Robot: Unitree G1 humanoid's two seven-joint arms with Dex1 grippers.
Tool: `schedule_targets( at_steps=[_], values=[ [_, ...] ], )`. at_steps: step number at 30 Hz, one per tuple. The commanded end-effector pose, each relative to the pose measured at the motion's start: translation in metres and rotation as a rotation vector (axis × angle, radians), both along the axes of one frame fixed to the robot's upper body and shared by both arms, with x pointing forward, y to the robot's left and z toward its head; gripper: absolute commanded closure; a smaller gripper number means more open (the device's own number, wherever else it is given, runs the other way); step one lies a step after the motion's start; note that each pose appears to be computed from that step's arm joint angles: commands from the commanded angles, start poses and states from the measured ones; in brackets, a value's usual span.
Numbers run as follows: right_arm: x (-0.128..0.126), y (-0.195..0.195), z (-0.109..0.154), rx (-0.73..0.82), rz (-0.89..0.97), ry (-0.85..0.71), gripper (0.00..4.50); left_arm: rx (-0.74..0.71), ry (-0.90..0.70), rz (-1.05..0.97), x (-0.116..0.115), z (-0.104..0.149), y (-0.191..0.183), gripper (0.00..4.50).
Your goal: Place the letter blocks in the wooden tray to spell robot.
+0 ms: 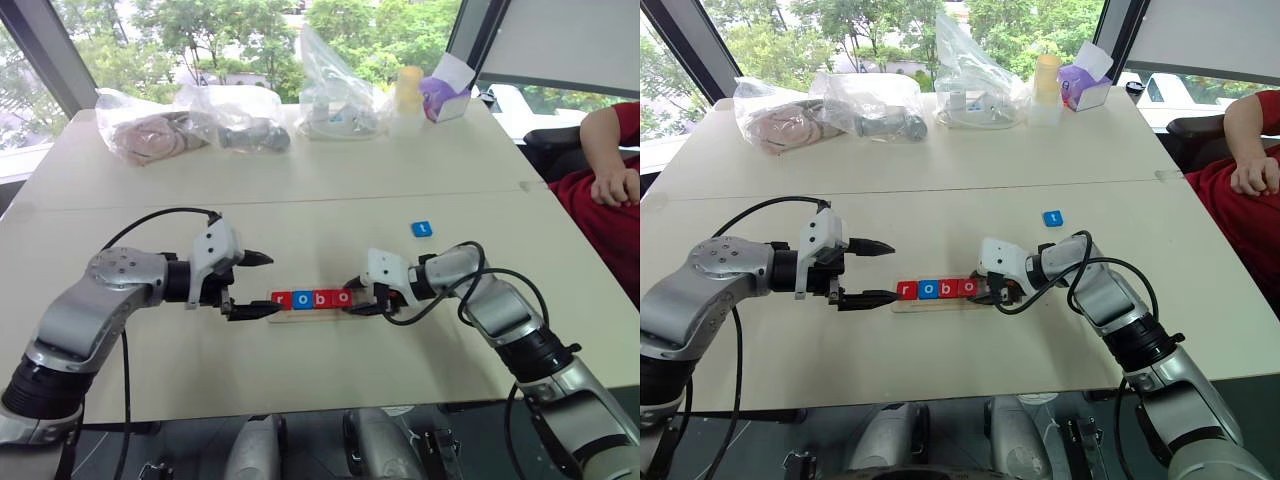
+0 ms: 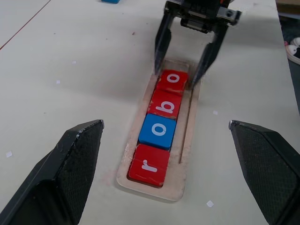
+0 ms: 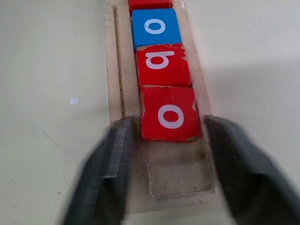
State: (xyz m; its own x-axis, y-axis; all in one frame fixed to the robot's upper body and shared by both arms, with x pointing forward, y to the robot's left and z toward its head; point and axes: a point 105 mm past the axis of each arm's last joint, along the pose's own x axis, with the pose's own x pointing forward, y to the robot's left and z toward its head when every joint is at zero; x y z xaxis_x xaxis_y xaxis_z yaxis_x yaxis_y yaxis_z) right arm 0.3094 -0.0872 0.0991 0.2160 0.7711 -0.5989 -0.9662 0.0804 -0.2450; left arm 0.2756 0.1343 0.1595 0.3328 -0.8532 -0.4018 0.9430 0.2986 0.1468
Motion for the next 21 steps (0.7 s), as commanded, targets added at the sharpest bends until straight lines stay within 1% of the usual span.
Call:
schedule_targets(
  at_steps=[1,5,8,10,17,21],
  values=[
    [0.002,0.006,0.016,0.03,0.01,-0.057,0.02,0.004,-0.043,-0.014,-0.001,0.009,-0.002,0.0],
    [0.013,0.006,0.038,0.1,-0.051,-0.087,0.02,0.014,-0.049,-0.008,0.0,0.008,-0.001,0.0],
    [0.015,0.0,0.049,0.144,-0.101,-0.092,0.02,0.009,-0.048,-0.004,0.0,0.007,0.0,0.0],
    [0.013,-0.004,0.052,0.164,-0.127,-0.087,0.02,0.008,-0.045,-0.002,0.0,0.006,0.001,0.0],
    [-0.011,0.005,0.037,0.154,-0.082,-0.062,0.02,0.003,-0.045,-0.01,0.002,0.005,-0.001,0.0],
    [-0.013,0.006,0.026,0.097,-0.055,-0.101,0.02,0.003,-0.048,-0.009,0.003,0.005,0.0,0.0]
  ],
)
